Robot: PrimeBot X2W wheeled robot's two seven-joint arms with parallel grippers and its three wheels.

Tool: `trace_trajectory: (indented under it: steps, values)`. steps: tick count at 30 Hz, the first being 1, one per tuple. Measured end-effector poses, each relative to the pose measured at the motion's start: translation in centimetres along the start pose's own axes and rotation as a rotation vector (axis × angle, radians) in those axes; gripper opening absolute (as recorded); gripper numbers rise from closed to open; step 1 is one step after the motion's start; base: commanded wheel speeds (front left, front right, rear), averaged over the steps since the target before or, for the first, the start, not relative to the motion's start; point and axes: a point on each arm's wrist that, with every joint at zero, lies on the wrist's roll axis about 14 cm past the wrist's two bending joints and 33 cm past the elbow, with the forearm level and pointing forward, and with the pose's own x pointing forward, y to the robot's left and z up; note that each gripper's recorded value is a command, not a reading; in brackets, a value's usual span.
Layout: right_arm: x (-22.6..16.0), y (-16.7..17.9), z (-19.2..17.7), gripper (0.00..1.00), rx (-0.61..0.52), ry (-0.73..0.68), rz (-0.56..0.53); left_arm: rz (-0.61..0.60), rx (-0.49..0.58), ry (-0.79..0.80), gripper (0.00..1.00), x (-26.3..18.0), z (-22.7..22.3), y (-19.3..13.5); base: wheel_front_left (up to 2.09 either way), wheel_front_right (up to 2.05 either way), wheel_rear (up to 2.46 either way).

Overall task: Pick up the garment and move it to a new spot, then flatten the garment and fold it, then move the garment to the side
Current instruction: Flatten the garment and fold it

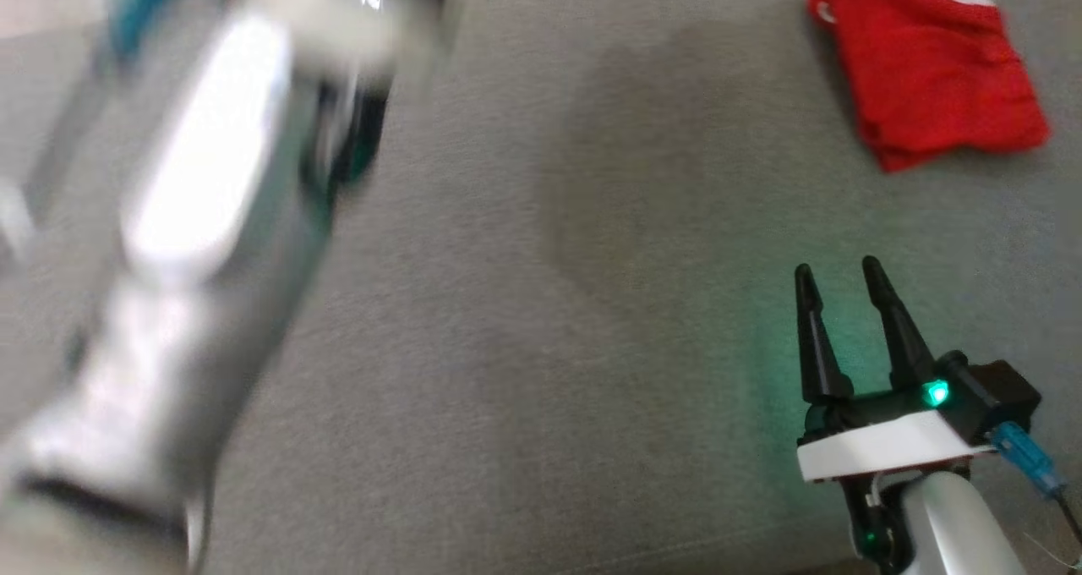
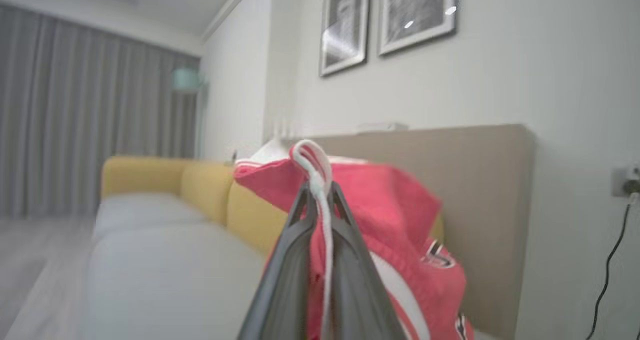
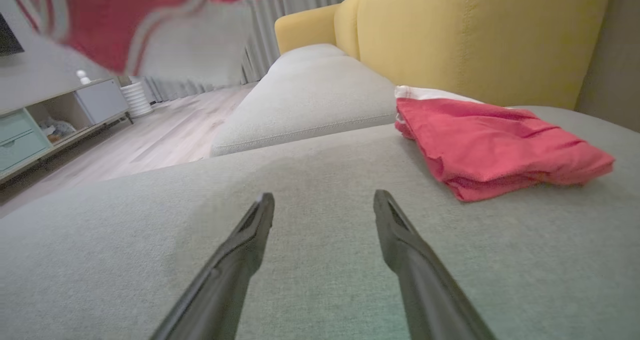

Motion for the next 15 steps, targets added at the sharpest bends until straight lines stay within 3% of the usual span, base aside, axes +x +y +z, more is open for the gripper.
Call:
trace_trajectory:
  steps: [3,6,9,10,11,12,15]
  values:
    - [0.6,0.7,-0.3,1.00,0.001,0.006,0.025,0.189,-0.182,0.231,0.00,-9.0,-8.9,2.4,0.00,0.00,0.00]
    - [1.2,1.6,-1.1,1.00,-0.010,0.029,0.055,0.320,-0.304,0.473,0.00,-19.1,-16.3,1.1,0.00,0.00,0.00]
    - [1.9,2.7,-1.8,1.00,-0.018,0.046,0.091,0.388,-0.296,0.603,0.00,-25.0,-19.1,0.1,0.00,0.00,0.00]
    - [2.2,3.0,-2.0,1.00,-0.018,0.050,0.102,0.407,-0.292,0.606,0.28,-25.6,-19.2,0.2,0.00,0.00,0.00]
    - [2.4,3.3,-2.2,1.00,-0.019,0.053,0.111,0.420,-0.291,0.600,0.75,-25.8,-19.0,0.3,0.00,0.00,0.00]
    - [2.6,3.6,-2.3,1.00,-0.020,0.055,0.120,0.430,-0.285,0.598,1.00,-26.0,-18.9,0.4,0.00,0.00,0.00]
    - [2.9,4.1,-2.5,1.00,-0.017,0.058,0.137,0.463,-0.266,0.580,1.00,-26.3,-18.4,0.8,0.00,0.00,0.00]
